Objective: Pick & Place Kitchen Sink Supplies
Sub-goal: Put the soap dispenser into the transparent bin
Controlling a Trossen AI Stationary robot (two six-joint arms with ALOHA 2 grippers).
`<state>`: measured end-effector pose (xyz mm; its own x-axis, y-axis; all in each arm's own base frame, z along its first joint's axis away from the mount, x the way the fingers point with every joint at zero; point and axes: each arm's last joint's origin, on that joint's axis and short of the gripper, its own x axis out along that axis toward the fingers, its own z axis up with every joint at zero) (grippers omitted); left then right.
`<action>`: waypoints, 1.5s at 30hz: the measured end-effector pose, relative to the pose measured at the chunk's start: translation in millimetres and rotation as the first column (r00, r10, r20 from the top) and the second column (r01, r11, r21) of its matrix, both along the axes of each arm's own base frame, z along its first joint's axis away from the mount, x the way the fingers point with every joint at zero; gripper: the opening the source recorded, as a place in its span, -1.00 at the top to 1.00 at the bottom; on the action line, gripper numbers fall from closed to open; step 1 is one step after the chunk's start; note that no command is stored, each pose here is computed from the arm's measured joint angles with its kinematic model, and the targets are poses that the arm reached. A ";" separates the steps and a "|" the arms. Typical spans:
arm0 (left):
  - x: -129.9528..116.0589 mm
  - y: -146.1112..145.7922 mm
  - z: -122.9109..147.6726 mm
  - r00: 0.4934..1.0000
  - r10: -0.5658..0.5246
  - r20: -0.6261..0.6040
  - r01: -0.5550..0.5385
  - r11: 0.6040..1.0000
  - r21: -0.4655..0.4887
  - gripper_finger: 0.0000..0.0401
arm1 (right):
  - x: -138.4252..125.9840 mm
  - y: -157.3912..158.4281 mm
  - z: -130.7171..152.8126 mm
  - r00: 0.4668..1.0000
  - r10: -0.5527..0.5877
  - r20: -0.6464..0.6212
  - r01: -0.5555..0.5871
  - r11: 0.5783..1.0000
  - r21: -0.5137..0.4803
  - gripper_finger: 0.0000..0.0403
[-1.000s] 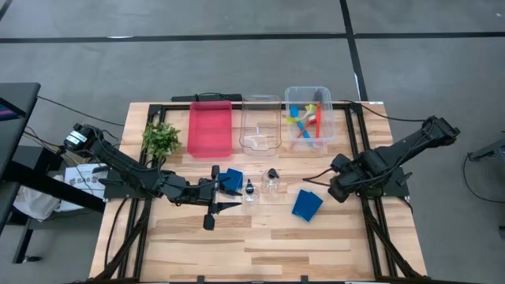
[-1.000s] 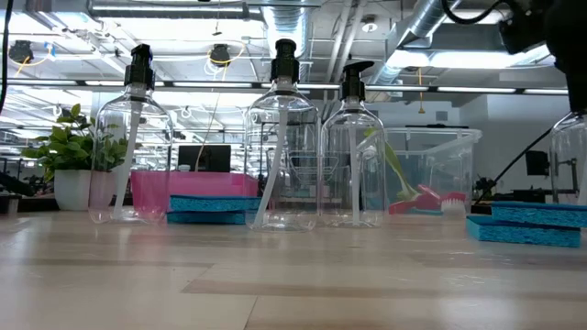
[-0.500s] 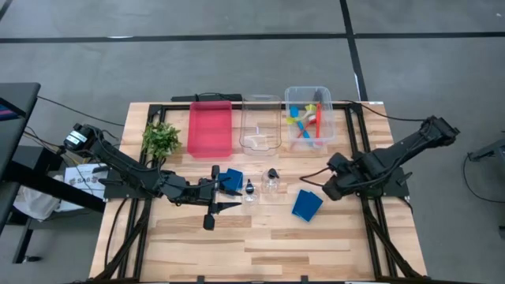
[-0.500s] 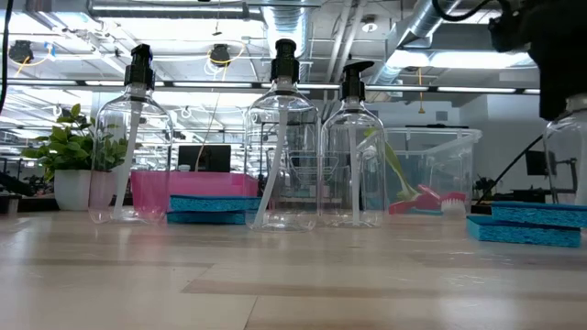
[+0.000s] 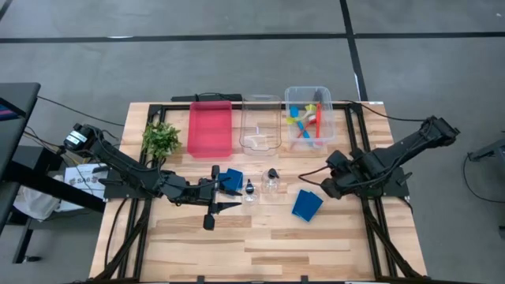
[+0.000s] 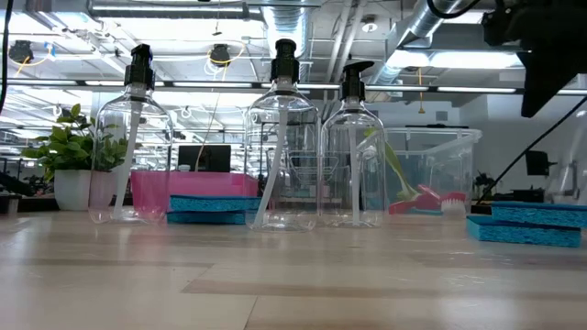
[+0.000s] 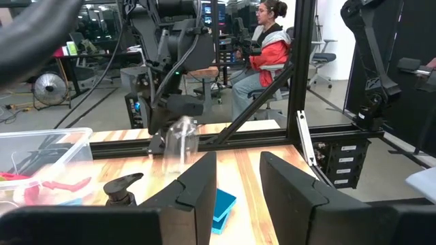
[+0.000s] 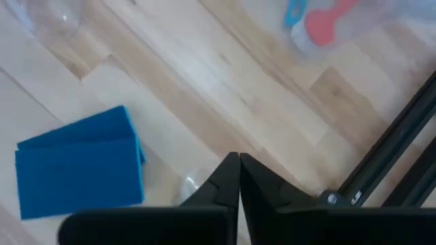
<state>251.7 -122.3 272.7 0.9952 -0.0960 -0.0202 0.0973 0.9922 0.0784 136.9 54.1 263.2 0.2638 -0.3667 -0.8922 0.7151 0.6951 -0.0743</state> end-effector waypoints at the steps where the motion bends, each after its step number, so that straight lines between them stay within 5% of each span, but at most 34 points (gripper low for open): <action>1: 0.0 0.0 0.0 1.000 0.000 0.000 0.000 1.000 0.000 0.42 | 0.3 -0.2 0.3 1.000 0.007 0.005 -0.007 1.000 -0.012 0.96; 12: 0.0 0.0 0.0 1.000 0.000 0.000 0.000 1.000 0.000 0.42 | 10.2 -6.9 17.8 0.994 0.094 0.061 -0.086 0.989 -0.121 0.60; 21: 0.0 -0.1 0.0 1.000 0.000 0.000 0.000 1.000 0.000 0.42 | 12.7 -4.3 31.6 0.979 0.204 0.024 -0.205 0.975 0.084 0.30; 32: 0.0 0.0 0.0 1.000 0.000 0.000 0.000 1.000 0.000 0.42 | 10.0 -6.4 17.9 0.956 0.158 -0.246 -0.135 0.985 0.110 -0.33; 45: 0.0 0.0 0.0 1.000 0.000 0.000 0.000 1.000 0.000 0.42 | 46.1 -18.9 -13.1 0.852 0.212 -0.479 -0.096 0.962 0.254 -0.37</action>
<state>251.7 -122.2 272.7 0.9952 -0.0959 -0.0202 0.0972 0.9922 0.0784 183.0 35.1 250.2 -0.1990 -0.1447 -0.9693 0.5042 0.8330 -0.2279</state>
